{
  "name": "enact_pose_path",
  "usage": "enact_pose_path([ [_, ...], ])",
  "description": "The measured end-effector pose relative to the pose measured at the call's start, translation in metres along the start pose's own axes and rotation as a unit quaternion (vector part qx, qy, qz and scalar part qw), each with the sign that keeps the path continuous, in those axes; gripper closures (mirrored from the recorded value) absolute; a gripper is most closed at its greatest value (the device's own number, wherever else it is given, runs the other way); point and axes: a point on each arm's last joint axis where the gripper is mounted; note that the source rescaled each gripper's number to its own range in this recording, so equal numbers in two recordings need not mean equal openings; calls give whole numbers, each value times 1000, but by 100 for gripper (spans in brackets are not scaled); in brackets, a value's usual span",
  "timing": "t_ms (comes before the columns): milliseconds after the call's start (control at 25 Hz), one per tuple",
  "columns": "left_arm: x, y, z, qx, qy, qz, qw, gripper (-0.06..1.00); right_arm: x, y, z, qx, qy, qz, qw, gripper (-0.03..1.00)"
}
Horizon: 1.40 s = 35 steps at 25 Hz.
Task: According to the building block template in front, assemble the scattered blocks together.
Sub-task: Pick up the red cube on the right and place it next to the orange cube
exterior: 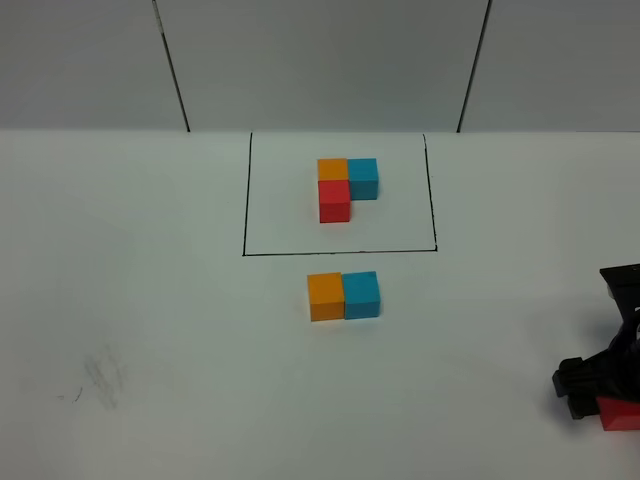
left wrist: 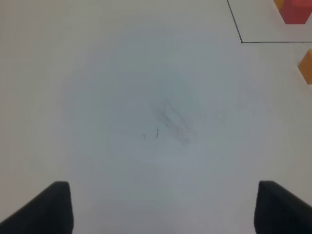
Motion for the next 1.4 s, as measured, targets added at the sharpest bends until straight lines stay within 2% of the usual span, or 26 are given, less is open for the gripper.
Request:
enact_pose_path([
  [120,0,0,0,0,0,0,1000,29,3,0,0,2,6,1,1000,18],
  [240,0,0,0,0,0,0,1000,29,4,1,0,4,8,1,1000,30],
  [360,0,0,0,0,0,0,1000,29,5,1,-2,6,16,-1,1000,58],
  [400,0,0,0,0,0,0,1000,29,7,0,-2,5,23,-2,1000,73],
  [640,0,0,0,1,0,0,1000,29,5,0,-3,8,24,-2,1000,73],
  [880,0,0,0,2,0,0,1000,29,-22,6,-3,41,-23,29,998,73],
  [1160,0,0,0,2,0,0,1000,29,-39,49,-9,40,-38,61,997,73],
  [1400,0,0,0,2,0,0,1000,29,-54,90,0,22,-50,81,995,73],
])
Point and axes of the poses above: a point on each arm's last joint axis where the gripper is mounted, x pointing out along that axis toward the gripper, y along the wrist's bending axis when the last joint is at zero, z = x × y, and after that the axes turned 4 degrees about x, right-handed
